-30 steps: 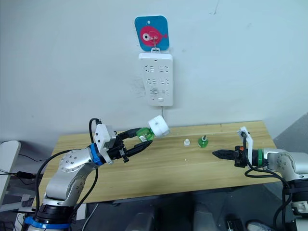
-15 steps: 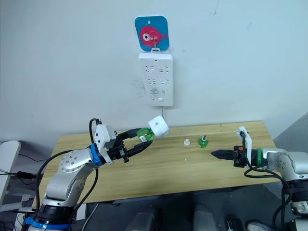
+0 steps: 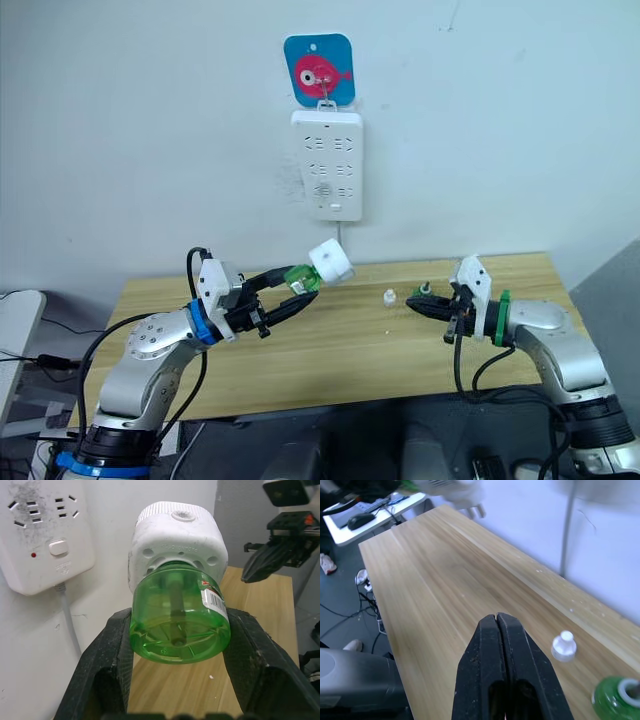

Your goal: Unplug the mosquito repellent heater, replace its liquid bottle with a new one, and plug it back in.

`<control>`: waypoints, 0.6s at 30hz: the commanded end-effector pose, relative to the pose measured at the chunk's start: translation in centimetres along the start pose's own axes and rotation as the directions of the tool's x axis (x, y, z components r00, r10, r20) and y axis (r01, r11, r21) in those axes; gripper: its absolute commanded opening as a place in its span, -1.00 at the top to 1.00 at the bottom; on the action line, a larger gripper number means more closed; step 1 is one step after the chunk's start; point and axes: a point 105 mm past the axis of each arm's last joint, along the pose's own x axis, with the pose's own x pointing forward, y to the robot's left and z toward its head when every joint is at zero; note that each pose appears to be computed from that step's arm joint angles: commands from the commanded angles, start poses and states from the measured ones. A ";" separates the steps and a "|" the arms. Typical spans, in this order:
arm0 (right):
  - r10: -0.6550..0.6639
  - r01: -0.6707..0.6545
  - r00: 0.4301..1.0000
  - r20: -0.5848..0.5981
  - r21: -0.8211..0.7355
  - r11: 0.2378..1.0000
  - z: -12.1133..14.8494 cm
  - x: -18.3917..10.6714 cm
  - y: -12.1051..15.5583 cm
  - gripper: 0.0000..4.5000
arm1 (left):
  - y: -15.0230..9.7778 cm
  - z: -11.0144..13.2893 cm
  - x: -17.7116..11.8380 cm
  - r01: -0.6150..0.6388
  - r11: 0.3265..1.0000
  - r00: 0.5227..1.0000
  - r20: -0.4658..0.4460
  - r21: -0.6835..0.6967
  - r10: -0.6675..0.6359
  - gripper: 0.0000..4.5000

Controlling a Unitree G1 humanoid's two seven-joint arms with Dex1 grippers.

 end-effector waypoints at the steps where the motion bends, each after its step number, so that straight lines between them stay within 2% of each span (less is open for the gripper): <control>1: 0.052 -0.049 0.998 0.035 -0.080 0.996 1.7 0.1 1.2 0.99 | 0.0 1.0 -0.1 0.001 1.000 0.999 0.037 0.022 -0.002 0.02; 5: 0.085 -0.081 0.996 0.035 -0.090 0.993 2.0 0.2 2.0 0.99 | 0.1 0.8 -0.2 0.005 1.000 1.000 0.029 0.018 -0.005 0.02; 18: 0.079 -0.075 0.996 0.050 -0.071 0.995 2.6 0.3 1.8 0.99 | 0.0 0.4 -0.4 0.017 1.000 1.000 0.017 0.009 -0.017 0.02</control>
